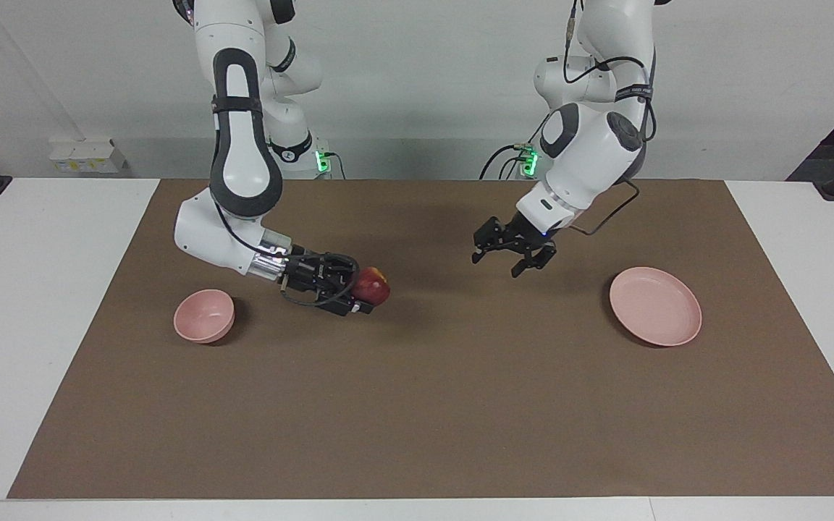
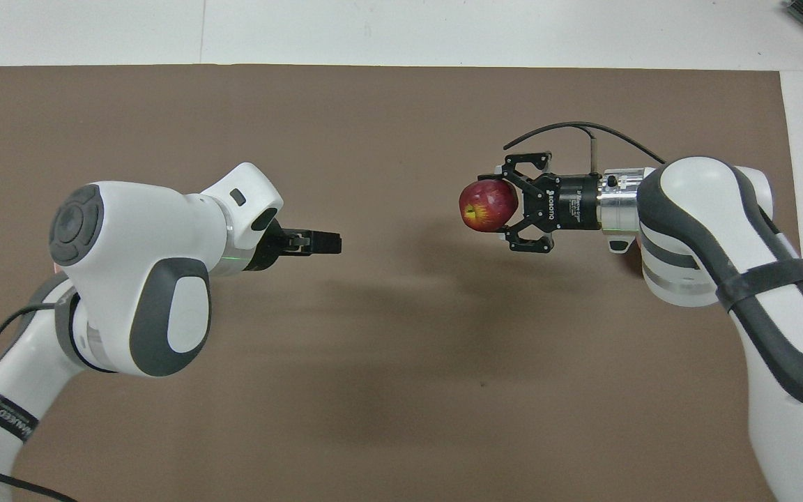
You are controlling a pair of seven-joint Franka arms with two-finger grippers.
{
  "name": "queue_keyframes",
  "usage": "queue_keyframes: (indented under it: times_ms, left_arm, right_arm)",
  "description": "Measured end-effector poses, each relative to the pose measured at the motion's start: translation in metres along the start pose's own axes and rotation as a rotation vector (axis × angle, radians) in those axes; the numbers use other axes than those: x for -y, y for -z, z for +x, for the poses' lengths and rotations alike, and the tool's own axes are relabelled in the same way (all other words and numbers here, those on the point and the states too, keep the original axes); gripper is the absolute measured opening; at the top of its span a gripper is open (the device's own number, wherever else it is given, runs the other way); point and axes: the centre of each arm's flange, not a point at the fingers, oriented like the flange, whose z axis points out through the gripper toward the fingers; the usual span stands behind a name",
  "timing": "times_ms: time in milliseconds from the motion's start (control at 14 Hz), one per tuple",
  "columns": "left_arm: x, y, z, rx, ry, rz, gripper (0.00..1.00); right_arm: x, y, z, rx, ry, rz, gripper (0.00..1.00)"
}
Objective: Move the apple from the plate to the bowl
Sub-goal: 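Carry the apple with the right gripper while the left gripper withdraws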
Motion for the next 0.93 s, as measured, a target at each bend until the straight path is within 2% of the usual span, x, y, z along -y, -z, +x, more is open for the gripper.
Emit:
queue_keyframes:
  times_ms: [143,357,571,929]
  left_arm:
    - [0.028,0.016,0.007,0.030,-0.052,0.122,1.00]
    - [0.059,0.064,0.024,0.057,-0.069,0.235,1.00]
    - [0.068,0.120,0.035,0.061,-0.067,0.275,1.00]
    - [0.056,0.180,0.042,0.051,-0.067,0.286,1.00]
  right_arm:
    - [-0.001,0.004,0.015,-0.103,0.090,-0.019,0.80]
    - [-0.001,0.015,0.031,-0.192,0.221,-0.043,0.80]
    - [0.008,0.038,0.040,-0.275,0.350,-0.124,0.80]
    - [0.030,0.078,0.029,-0.464,0.605,-0.355,0.80]
